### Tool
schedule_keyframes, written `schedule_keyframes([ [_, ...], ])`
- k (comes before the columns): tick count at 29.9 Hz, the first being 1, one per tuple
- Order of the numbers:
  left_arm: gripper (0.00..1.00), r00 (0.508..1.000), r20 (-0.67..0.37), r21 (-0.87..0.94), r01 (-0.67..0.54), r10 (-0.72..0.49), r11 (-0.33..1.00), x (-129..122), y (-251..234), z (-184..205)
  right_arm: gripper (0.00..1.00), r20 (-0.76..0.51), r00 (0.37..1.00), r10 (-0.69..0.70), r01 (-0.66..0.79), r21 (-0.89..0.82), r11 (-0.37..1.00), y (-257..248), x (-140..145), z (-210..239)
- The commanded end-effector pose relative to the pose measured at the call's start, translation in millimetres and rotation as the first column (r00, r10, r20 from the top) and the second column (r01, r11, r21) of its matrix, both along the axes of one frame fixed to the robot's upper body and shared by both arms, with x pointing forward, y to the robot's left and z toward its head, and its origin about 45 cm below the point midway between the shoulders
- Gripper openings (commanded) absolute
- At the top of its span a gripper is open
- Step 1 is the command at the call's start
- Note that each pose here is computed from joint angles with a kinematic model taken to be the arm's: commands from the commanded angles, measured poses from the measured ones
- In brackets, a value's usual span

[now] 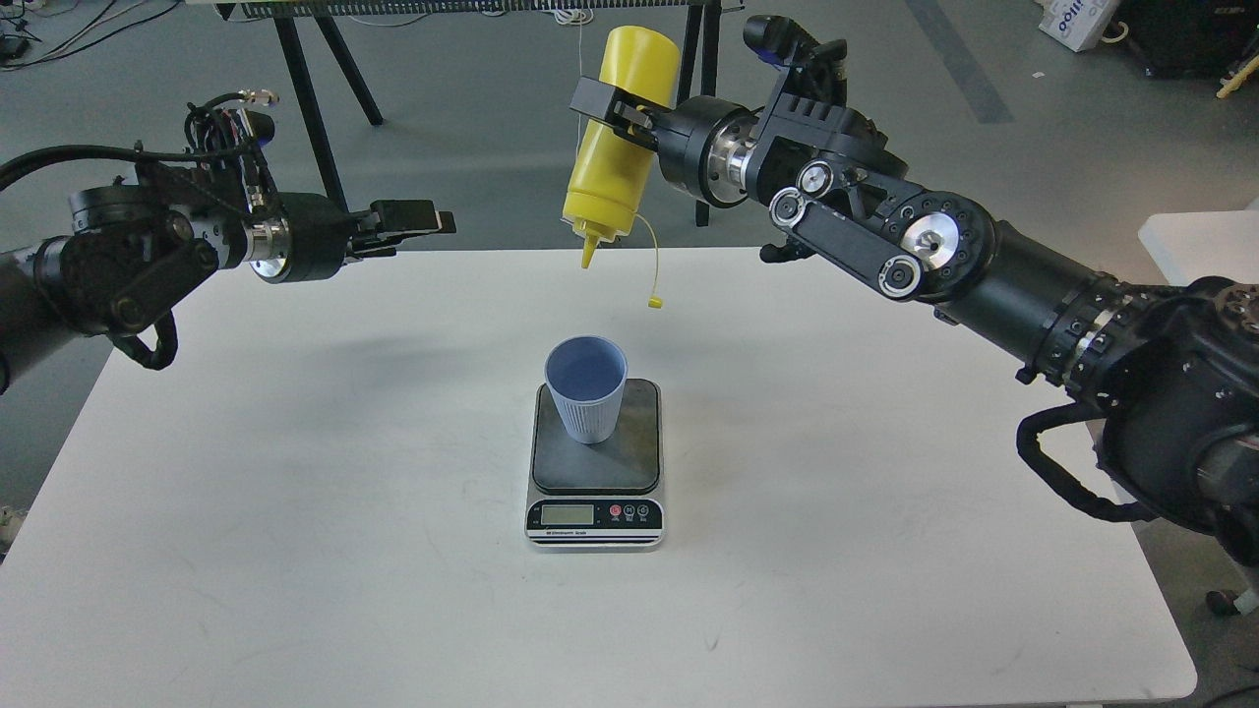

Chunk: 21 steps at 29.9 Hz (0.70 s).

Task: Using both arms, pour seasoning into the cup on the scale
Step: 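Lift the yellow bottle and tip it upside down above the cup, then squeeze seasoning from the inverted bottle into the blue cup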

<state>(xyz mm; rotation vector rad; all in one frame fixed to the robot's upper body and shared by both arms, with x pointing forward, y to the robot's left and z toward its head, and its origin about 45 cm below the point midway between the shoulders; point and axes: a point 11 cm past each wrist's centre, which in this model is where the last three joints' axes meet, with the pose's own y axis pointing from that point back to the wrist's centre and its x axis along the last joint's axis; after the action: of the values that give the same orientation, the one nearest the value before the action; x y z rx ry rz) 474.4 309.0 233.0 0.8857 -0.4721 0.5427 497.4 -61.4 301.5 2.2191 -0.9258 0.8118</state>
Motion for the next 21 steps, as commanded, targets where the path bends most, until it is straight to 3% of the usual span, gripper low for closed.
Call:
schedule_keyframes([
  [1, 0.99, 1.0, -0.006, 0.001, -0.004, 0.004, 1.0, -1.6, 2.1, -2.8, 0.2, 0.031, 0.999, -0.024, 0.026, -0.059, 0.998, -10.9, 3.5, -12.0],
  [21, 0.99, 1.0, -0.024, -0.004, -0.009, 0.009, 1.0, -5.7, 3.5, -11.2, 0.2, -0.072, 0.995, -0.066, 0.066, -0.001, 0.998, -20.5, -8.8, -52.6],
])
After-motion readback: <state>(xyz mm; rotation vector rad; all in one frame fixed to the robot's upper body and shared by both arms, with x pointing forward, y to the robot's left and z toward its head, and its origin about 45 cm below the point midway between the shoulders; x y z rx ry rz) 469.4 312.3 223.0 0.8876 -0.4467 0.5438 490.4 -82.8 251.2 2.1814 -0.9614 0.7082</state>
